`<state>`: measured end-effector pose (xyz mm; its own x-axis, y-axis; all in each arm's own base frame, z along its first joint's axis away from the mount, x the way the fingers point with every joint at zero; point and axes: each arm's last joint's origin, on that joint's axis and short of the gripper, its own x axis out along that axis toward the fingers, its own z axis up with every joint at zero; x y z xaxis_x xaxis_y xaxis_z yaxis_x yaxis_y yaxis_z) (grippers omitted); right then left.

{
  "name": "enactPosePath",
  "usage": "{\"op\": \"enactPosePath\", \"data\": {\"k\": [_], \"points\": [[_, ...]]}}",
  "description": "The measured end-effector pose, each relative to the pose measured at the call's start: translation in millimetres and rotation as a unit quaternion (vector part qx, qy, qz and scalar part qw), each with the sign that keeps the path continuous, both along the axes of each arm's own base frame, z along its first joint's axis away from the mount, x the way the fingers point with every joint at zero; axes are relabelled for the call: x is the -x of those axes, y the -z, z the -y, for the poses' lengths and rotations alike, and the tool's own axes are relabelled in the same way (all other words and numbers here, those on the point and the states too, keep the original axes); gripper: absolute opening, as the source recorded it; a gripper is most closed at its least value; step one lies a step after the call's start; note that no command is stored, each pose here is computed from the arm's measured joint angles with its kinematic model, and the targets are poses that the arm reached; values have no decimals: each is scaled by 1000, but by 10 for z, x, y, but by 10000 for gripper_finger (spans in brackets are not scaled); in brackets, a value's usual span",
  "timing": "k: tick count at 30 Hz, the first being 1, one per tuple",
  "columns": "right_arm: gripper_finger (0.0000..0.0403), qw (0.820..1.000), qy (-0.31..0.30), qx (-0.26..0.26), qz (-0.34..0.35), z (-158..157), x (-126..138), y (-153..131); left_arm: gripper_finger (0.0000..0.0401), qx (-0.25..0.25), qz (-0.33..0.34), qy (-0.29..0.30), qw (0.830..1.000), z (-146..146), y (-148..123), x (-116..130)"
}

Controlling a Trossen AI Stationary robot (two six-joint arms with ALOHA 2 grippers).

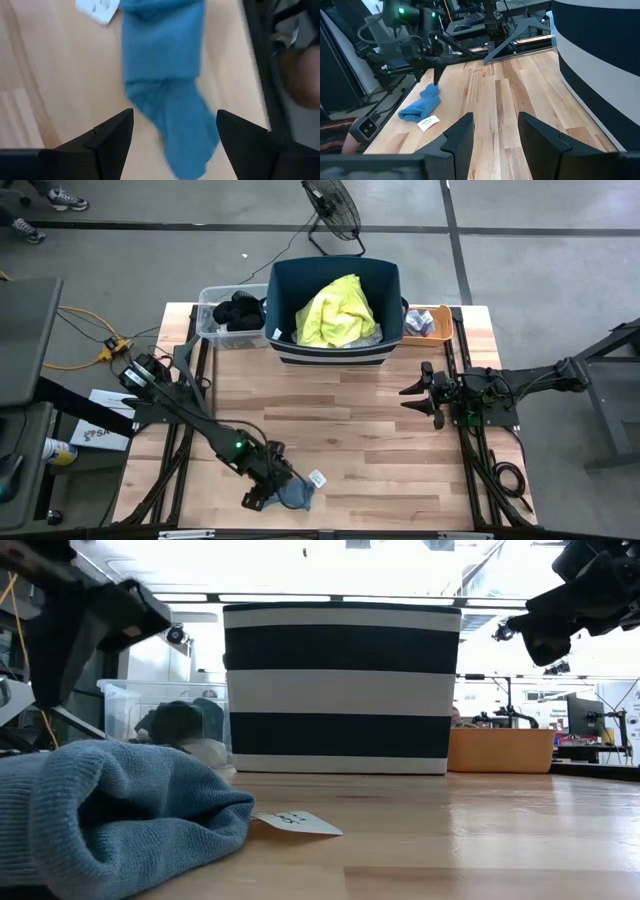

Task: Pick & Place Cloths
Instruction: Put the blue sock into the yellow bin

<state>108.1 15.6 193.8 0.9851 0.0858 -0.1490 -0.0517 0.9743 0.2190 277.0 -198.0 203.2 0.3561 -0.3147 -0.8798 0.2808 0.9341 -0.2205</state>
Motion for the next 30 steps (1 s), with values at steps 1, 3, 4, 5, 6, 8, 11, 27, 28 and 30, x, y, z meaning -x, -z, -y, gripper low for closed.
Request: {"op": "enactPosePath", "data": {"k": [1, 3, 4, 5, 6, 8, 11, 27, 28, 30], "points": [[146, 1000, 0, 0, 0, 0, 0, -1, 281, -5, -5, 3, 1000, 1, 23, 5], [146, 1000, 0, 0, 0, 0, 0, -1, 281, -9, -4, 16, 1000, 35, 58, 10], [146, 1000, 0, 0, -1, 0, 0, 0, 281, -11, -2, 22, 1000, 57, 73, 10], [146, 1000, 0, 0, 0, 0, 0, -1, 281, -18, 0, 34, 999, 84, 90, 23], [146, 1000, 0, 0, 0, 0, 0, -1, 281, -25, 2, 49, 998, 108, 112, 34], [146, 1000, -1, 0, 0, -1, 0, 0, 281, -46, 18, 80, 996, 161, 154, 45], [146, 1000, -1, 0, -1, -1, -1, 1, 281, -93, 45, 118, 988, 212, 168, 92], [146, 1000, 0, 0, -1, 0, -1, 0, 281, -170, 154, 197, 953, 352, 236, -10], [146, 1000, 0, 0, -1, 0, -1, 0, 281, -171, 150, 199, 953, 355, 268, -11], [146, 1000, 0, 1, -3, 0, 0, 5, 281, -164, 153, 200, 954, 390, 318, -48]]}}
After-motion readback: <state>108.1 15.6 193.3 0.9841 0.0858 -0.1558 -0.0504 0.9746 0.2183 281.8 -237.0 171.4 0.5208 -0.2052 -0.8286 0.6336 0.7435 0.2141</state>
